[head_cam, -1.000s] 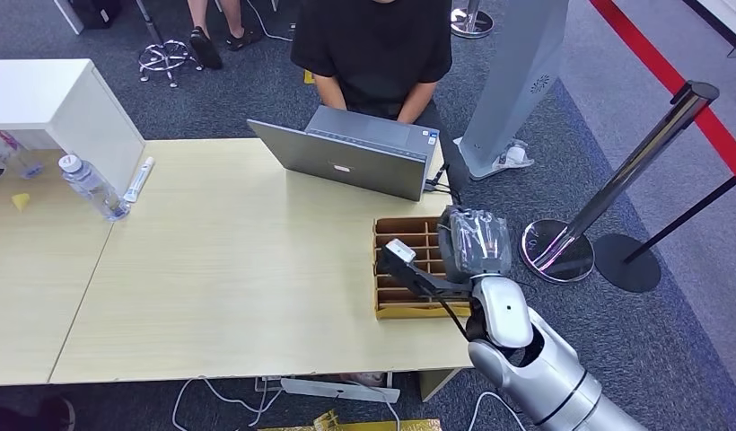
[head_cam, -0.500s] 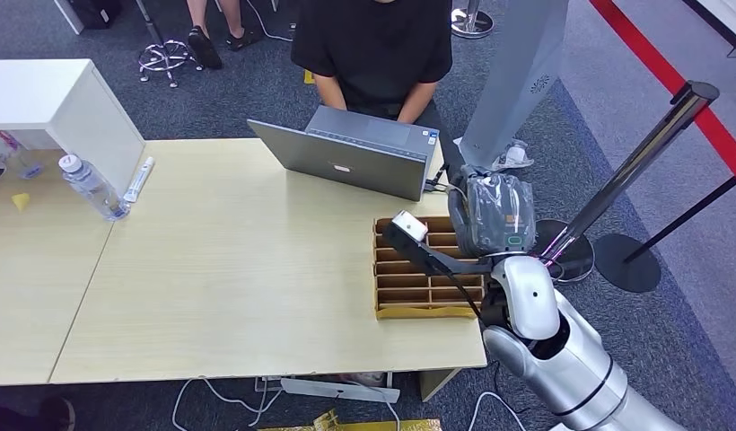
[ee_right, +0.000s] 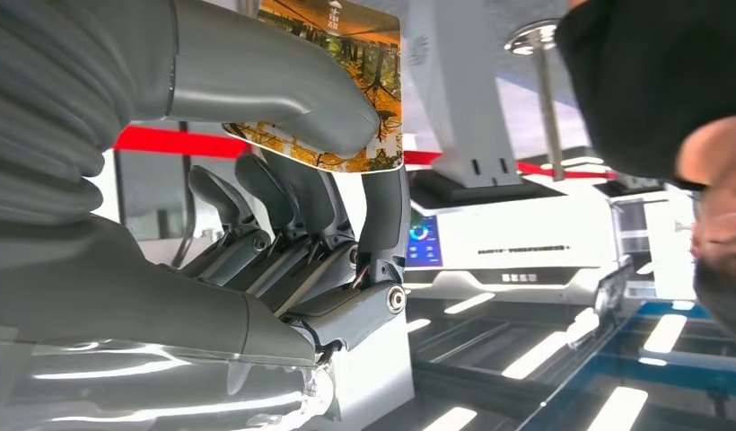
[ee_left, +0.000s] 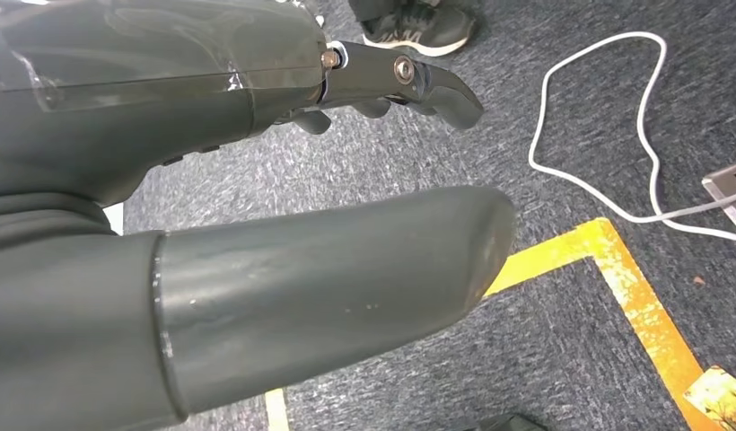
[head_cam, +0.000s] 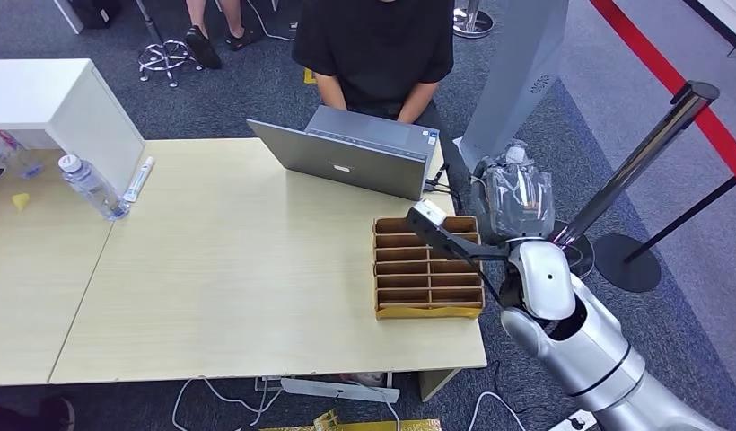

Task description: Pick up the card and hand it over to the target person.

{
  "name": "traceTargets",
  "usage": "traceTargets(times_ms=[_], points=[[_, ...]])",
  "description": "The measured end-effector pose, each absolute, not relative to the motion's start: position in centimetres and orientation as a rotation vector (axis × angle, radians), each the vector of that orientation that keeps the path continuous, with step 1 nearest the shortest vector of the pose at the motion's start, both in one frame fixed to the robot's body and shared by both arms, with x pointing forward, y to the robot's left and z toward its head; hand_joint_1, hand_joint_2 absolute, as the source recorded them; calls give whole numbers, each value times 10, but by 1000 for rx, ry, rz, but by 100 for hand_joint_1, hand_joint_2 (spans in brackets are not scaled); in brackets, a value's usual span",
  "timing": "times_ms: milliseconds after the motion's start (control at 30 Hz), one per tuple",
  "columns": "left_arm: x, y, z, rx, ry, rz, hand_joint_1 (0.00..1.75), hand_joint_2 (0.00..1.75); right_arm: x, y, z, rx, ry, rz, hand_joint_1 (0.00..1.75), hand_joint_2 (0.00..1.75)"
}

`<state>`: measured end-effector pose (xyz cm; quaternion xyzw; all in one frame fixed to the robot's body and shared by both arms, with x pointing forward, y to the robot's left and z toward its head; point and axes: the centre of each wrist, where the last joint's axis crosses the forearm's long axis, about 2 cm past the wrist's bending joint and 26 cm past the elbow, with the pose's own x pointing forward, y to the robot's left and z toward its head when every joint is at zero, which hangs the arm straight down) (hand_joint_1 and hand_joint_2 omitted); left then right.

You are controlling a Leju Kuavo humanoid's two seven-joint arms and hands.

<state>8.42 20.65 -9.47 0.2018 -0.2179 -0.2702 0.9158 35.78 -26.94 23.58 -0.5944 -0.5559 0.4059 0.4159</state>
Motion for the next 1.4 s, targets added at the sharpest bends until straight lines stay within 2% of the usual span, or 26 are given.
traceTargets(times_ms=[333, 1033, 1400], points=[[90, 205, -93, 411, -459, -579, 0, 0, 372, -281, 230, -1530, -1326, 1032, 153, 175], [96, 203, -92, 415, -465, -614, 0, 0, 380, -227, 208, -1288, -1524, 946, 150, 175], [98, 203, -91, 415, -469, -636, 0, 0, 382, -221, 190, -1224, -1514, 927, 136, 175]])
